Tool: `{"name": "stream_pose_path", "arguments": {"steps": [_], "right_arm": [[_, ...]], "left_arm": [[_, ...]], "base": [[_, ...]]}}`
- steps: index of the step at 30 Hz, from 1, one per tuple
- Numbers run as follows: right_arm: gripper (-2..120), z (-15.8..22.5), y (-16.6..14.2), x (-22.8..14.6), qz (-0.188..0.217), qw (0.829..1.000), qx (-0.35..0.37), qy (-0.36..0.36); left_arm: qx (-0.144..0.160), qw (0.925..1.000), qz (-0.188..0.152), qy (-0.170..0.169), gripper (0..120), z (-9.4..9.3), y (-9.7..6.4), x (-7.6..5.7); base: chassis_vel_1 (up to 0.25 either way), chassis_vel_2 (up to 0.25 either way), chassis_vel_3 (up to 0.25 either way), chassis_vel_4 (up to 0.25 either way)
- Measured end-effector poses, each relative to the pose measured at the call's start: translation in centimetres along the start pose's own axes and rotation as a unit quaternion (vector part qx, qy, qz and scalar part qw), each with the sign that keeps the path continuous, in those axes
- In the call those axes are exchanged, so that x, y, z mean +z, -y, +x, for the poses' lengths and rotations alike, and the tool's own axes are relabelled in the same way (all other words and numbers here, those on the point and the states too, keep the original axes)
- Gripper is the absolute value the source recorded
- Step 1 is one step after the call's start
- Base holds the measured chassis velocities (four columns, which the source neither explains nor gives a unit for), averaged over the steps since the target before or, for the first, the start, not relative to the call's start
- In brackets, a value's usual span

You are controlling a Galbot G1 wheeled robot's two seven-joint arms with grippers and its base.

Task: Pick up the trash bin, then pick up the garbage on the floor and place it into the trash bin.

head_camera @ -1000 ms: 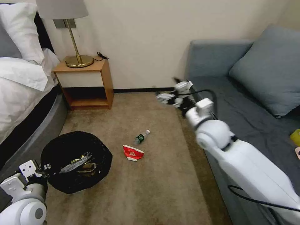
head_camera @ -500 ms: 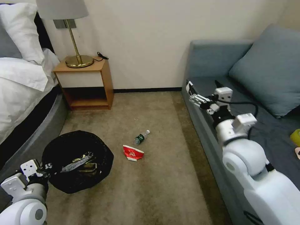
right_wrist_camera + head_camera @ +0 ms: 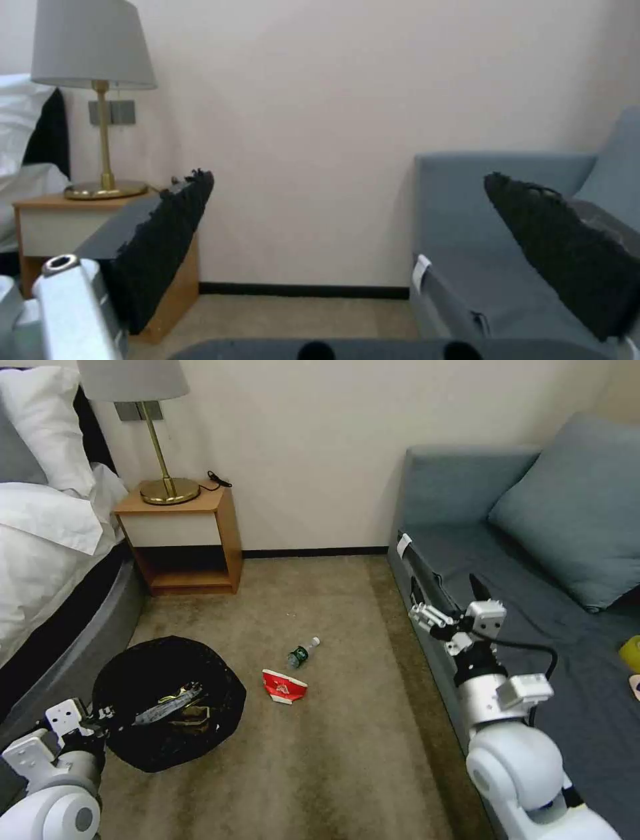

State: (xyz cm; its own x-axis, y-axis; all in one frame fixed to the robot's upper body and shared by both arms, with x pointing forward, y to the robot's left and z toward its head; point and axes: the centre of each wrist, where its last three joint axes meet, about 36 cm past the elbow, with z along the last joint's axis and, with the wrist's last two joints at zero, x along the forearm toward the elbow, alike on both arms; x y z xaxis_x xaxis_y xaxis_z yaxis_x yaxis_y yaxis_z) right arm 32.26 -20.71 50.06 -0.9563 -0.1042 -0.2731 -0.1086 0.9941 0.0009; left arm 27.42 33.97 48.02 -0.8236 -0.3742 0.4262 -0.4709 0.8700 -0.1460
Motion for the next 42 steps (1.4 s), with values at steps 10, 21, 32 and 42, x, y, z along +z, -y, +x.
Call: {"name": "stream_pose_path", "arguments": {"steps": [10,21,32,42], "right_arm": [[100,0.4,-0.5,0.3,-0.002,1.0,-0.002,-0.002],[100,0.2,-0.9,0.8,-0.01,1.0,-0.015,-0.008],[100,0.0,-0.9,1.2,-0.011,1.0,-0.02,-0.012],[100,-0.5,-0.9,1.5,-0.013,0.999,-0.025,-0.015]], "left_arm": [[0.001,1.0,0.0,0.0,3,0.1,0.1,0.0],[-0.001,1.0,0.0,0.003,3,0.2,0.0,-0.1],[-0.002,1.0,0.002,0.002,3,-0.3,-0.1,-0.1],[-0.005,1.0,0.004,0.003,3,-0.5,-0.2,-0.2]], "base": [[0.0,0.0,0.0,0.0],[0.0,0.0,0.0,0.0],[0.0,0.0,0.0,0.0],[0.0,0.0,0.0,0.0]]}}
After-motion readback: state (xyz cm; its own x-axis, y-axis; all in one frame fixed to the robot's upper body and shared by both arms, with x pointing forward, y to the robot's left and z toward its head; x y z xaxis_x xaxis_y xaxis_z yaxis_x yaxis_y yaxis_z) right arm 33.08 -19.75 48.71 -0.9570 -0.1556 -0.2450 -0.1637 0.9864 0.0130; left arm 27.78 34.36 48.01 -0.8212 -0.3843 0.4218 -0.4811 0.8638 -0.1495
